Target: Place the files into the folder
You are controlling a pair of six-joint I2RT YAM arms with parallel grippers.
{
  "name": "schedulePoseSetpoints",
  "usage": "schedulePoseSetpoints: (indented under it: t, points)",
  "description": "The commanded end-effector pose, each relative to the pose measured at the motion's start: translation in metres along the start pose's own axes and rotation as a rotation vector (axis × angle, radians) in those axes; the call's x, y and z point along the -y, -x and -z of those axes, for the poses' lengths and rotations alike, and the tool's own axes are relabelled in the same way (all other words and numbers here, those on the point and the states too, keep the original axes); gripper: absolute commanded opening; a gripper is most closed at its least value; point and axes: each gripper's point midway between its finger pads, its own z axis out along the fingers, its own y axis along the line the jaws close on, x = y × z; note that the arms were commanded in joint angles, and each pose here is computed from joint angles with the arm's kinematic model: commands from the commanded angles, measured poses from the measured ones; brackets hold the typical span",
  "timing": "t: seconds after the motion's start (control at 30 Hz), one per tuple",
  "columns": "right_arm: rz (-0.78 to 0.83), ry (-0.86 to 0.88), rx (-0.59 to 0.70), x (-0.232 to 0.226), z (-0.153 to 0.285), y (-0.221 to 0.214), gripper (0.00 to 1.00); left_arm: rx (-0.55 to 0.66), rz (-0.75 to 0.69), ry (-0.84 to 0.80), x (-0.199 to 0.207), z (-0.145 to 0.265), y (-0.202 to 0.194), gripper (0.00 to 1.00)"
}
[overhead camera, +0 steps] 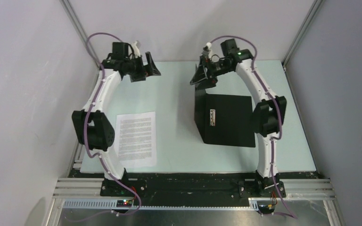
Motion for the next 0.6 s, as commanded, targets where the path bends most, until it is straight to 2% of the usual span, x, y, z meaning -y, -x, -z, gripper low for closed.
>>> schedulePoseSetpoints:
  t: [0.0, 0.17, 0.37, 0.47, 0.57]
  points:
    - [-0.058, 0.127, -0.055, 0.004, -0.035, 0.006, 0.99, 0.072, 0.025, -0.08, 0.019, 0.041, 0.016, 1.0]
    - [-0.057, 0.132, -0.035, 0.009, -0.034, 0.014, 0.99, 0.034, 0.045, -0.098, 0.016, 0.039, 0.002, 1.0]
    - [-0.019, -0.003, 0.042, 0.021, -0.006, 0.019, 0.99, -0.065, 0.14, -0.137, 0.012, 0.011, -0.016, 1.0]
    - [0.031, -0.238, 0.071, 0.054, 0.009, 0.016, 1.0, -0.091, 0.141, -0.116, 0.003, -0.007, -0.019, 1.0]
    - [0.031, -0.462, 0.079, 0.099, 0.03, 0.007, 0.93, -0.112, 0.144, -0.026, -0.017, -0.028, -0.029, 1.0]
